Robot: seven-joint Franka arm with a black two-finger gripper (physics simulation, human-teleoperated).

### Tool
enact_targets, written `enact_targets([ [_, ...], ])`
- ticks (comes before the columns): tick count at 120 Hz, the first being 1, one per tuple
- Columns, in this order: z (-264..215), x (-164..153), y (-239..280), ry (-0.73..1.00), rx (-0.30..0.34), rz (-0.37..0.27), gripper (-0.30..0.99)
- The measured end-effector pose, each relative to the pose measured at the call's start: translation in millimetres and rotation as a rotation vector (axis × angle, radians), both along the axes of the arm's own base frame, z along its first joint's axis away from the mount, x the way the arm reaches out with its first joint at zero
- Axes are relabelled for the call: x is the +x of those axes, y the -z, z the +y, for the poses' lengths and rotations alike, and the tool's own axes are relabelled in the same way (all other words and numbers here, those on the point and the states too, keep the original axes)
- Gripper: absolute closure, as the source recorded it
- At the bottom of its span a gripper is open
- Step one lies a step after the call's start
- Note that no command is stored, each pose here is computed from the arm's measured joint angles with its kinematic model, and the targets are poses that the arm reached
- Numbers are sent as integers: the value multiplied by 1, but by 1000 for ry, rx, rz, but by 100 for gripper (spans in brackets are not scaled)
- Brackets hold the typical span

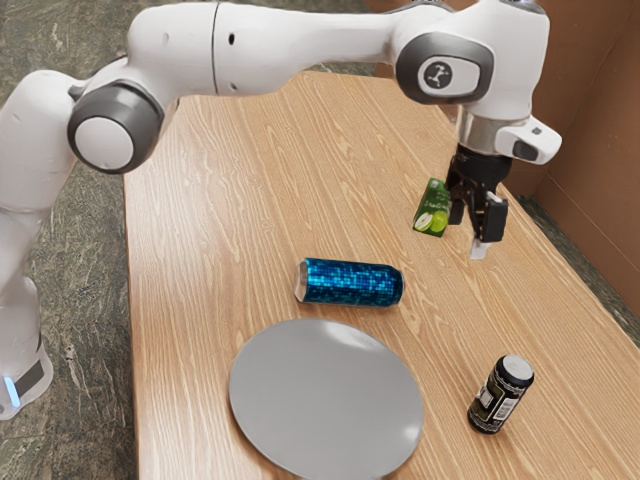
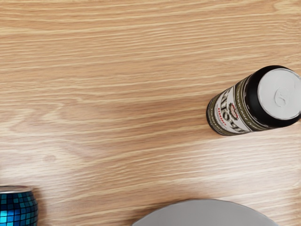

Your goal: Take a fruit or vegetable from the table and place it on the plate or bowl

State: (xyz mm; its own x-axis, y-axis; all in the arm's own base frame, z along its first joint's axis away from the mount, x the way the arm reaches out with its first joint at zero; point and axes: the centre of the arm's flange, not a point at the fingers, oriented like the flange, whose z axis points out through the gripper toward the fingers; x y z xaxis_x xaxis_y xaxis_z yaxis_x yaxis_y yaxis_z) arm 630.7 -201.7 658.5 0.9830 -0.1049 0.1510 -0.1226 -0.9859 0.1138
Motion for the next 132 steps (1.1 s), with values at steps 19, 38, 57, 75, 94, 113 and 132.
enact_targets([
  [19,5,22,17,-20,53,-15,0],
  [38,20,43,42,-54,121,-13,0],
  [57,32,50,66,-76,169,22,0],
  [75,33,50,80,-78,187,49,0],
  [94,37,51,83,-84,191,54,0],
  [113,43,53,83,-93,193,53,0],
  [132,57,57,80,-114,195,48,0],
])
